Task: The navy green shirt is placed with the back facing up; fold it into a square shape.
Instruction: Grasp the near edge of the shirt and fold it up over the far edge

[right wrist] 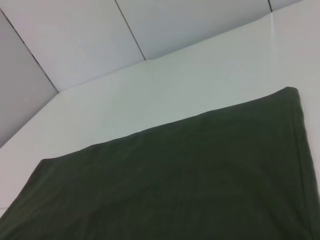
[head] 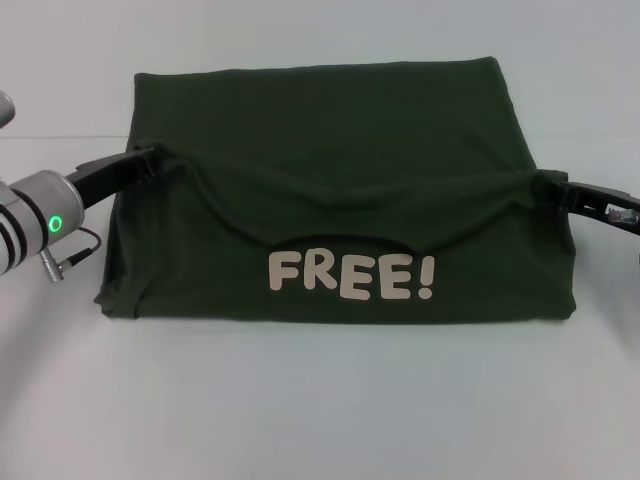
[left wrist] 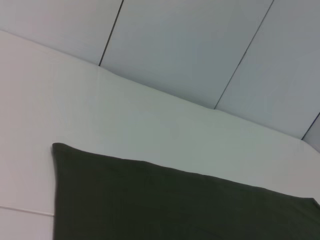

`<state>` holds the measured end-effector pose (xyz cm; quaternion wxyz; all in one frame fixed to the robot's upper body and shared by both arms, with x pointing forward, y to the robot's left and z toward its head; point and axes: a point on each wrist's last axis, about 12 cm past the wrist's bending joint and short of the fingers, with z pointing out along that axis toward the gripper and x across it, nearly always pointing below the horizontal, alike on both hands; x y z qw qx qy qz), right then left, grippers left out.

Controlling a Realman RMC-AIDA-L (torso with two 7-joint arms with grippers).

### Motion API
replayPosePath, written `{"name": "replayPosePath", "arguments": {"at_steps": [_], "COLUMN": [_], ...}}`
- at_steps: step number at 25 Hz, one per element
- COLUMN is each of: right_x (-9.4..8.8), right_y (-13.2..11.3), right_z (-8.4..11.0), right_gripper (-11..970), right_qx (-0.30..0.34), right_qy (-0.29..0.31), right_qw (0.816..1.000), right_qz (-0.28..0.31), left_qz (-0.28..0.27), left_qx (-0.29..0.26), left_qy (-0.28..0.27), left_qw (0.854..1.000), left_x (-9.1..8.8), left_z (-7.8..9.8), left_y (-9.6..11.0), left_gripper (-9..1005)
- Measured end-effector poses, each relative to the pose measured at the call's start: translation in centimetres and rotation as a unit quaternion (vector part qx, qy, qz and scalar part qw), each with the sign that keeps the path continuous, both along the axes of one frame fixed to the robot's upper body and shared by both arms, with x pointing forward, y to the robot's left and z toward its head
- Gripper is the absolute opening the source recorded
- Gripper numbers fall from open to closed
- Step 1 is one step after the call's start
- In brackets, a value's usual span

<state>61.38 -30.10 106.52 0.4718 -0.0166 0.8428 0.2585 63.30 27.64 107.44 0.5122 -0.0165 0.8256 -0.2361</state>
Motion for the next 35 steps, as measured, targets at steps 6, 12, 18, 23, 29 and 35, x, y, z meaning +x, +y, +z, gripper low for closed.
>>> {"name": "replayPosePath", "arguments": {"at_steps": [6,12,18,23,29,35], "right_x": [0.1,0.2,0.2,0.3,0.3,0.2], "right_y": [0.1,0.2,0.2,0.4,0.7,0.6], "right_z": [-0.2,-0.3,-0.4,-0.5,-0.6,-0.6], "right_gripper": [179,188,196,203,212,221], "right_qx": [-0.006,-0.012,-0.013,-0.013,-0.015,-0.015], "right_qy": [0.005,0.004,0.006,0.008,0.009,0.009], "right_qw": [1.000,1.000,1.000,1.000,1.000,1.000], "right_qz": [-0.007,-0.006,-0.008,-0.009,-0.004,-0.003], "left_qz": [0.003,0.008,0.003,0.002,0.022,0.033], "left_qx": [0.016,0.021,0.030,0.054,0.055,0.060], "left_qy": [-0.008,-0.029,-0.036,-0.036,-0.032,-0.035], "left_qw": [1.000,0.999,0.999,0.998,0.998,0.997], "left_x": [0.1,0.2,0.1,0.0,0.2,0.3], "left_z": [-0.4,-0.5,-0.6,-1.3,-1.5,-1.5], "left_y": [-0.4,-0.7,-0.9,-1.5,-1.5,-1.2], "left_gripper": [38,38,39,39,40,210]}}
